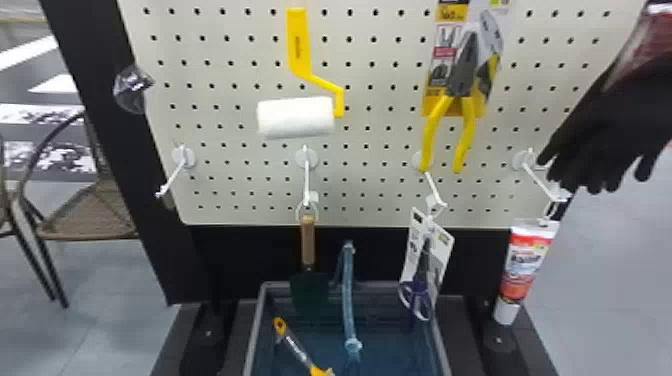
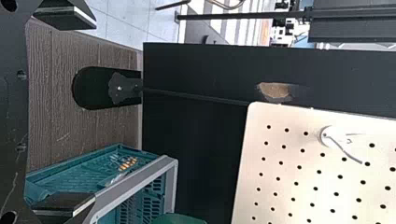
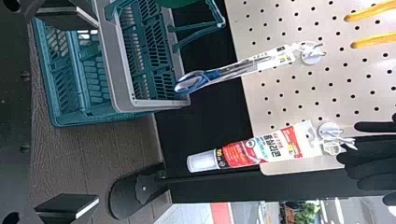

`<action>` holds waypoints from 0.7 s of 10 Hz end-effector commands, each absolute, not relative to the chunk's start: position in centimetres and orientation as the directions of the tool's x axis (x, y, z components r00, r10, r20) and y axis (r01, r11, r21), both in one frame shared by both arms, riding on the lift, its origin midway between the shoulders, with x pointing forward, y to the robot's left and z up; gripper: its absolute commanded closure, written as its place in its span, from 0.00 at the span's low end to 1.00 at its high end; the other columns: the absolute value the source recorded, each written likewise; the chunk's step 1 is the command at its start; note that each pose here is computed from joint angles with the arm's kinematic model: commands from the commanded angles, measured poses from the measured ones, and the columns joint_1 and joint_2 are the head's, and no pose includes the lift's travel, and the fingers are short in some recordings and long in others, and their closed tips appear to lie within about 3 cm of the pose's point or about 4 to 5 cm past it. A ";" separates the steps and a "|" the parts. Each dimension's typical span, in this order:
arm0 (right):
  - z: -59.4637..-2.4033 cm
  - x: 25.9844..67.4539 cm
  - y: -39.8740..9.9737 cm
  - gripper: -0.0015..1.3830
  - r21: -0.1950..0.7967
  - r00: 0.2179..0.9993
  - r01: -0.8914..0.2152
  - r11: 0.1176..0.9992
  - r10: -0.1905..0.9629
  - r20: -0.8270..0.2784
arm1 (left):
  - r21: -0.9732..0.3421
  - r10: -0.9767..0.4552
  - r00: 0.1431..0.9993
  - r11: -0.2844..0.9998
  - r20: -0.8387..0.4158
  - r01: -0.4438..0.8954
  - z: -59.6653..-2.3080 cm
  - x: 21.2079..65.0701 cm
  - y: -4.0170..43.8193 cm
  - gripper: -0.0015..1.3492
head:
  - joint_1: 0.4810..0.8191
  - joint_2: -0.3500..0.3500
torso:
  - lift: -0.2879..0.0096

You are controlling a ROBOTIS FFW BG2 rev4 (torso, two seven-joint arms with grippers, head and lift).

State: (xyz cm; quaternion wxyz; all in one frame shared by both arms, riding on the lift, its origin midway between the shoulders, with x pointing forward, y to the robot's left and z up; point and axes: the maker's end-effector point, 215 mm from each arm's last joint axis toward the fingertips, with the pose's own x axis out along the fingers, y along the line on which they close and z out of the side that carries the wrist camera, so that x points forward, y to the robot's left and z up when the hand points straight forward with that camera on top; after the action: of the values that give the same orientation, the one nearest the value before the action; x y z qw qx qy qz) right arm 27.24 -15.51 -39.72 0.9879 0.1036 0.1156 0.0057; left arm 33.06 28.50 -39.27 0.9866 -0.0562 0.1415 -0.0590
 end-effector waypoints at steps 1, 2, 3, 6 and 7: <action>-39.7 27.2 -15.5 0.00 0.206 0.973 0.013 0.978 0.035 -0.227 | -0.128 -0.132 0.953 0.987 -0.273 0.101 -39.3 33.1 28.5 0.00 | 0.20 0.50 | 0.63; -39.7 27.2 -15.5 0.00 0.206 0.973 0.013 0.978 0.035 -0.227 | -0.128 -0.132 0.953 0.987 -0.273 0.101 -39.3 33.1 28.5 0.00 | 0.20 0.50 | 0.63; -39.7 27.2 -15.5 0.00 0.206 0.973 0.013 0.978 0.035 -0.227 | -0.128 -0.132 0.953 0.987 -0.273 0.101 -39.3 33.1 28.5 0.00 | 0.20 0.50 | 0.63; -39.7 27.2 -15.5 0.00 0.206 0.973 0.013 0.978 0.035 -0.227 | -0.128 -0.132 0.953 0.987 -0.273 0.101 -39.3 33.1 28.5 0.00 | 0.20 0.50 | 0.63; -39.7 27.2 -15.5 0.00 0.206 0.973 0.013 0.978 0.035 -0.227 | -0.128 -0.132 0.953 0.987 -0.273 0.101 -39.3 33.1 28.5 0.00 | 0.20 0.50 | 0.63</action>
State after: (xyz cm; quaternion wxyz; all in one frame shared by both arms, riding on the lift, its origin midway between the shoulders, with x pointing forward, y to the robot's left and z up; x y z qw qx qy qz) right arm 27.24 -15.51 -39.72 0.9879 0.1036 0.1156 0.0057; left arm 33.06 28.50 -39.27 0.9866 -0.0562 0.1415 -0.0590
